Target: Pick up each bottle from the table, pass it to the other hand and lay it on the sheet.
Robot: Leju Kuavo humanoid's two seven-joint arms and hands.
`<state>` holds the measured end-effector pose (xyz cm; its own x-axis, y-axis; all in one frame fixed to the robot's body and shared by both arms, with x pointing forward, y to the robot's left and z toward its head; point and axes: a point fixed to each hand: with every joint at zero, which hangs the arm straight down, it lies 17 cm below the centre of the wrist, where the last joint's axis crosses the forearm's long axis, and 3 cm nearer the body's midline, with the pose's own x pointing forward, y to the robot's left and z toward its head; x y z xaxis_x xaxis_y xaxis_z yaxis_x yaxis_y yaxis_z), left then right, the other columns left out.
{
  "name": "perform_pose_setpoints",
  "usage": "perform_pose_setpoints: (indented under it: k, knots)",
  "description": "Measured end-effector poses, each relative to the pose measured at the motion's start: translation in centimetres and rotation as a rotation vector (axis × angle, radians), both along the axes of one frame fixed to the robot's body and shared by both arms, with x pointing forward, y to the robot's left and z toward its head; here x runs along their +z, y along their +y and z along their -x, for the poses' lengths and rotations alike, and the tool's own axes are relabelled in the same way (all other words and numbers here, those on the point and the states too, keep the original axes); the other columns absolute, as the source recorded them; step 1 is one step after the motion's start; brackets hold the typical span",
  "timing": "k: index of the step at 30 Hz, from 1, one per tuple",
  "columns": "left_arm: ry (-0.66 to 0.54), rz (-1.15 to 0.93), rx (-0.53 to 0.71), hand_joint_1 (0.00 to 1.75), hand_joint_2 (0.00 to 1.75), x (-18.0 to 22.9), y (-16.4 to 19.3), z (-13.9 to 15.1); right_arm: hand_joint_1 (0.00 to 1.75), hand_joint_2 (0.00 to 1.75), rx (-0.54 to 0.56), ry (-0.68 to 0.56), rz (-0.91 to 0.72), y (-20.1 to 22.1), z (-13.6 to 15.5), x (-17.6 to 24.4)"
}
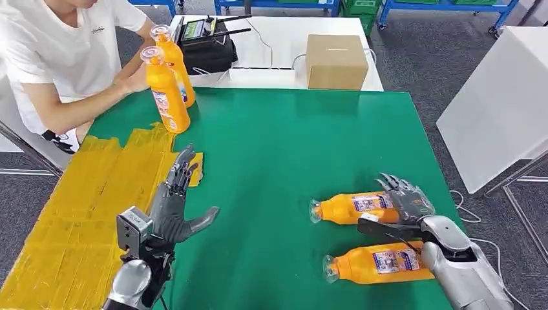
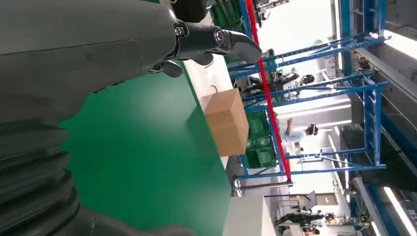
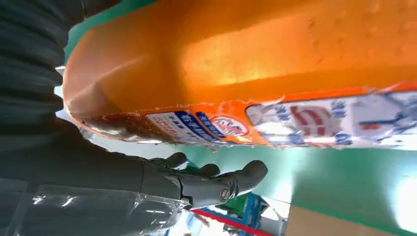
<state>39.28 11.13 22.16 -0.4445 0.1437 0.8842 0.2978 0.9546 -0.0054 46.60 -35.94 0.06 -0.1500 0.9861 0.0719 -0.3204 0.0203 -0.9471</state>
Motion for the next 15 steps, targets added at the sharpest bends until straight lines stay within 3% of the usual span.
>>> perform_pose_setpoints:
  k: [1, 2, 8, 15]
  knots:
    - [0.001, 0.002, -0.002, 0.0, 1.75, 0.0, 0.0, -0.1, 1.52, 1.75, 0.011, 0.017, 0.003, 0.2, 0.0, -0.3]
    - [0.002, 0.005, -0.004, 0.0, 1.75, 0.0, -0.1, -0.1, 1.75, 1.75, 0.02, 0.028, 0.004, 0.3, 0.0, -0.5]
    - [0.012, 0.012, -0.009, 0.0, 1.75, -0.2, -0.3, -0.4, 1.75, 1.75, 0.047, 0.104, 0.043, 0.1, -0.2, -1.7]
    - [0.019, 0.013, -0.014, 0.0, 1.75, -0.5, -0.7, -0.6, 1.75, 1.75, 0.019, 0.07, 0.101, -0.4, -1.2, -1.3]
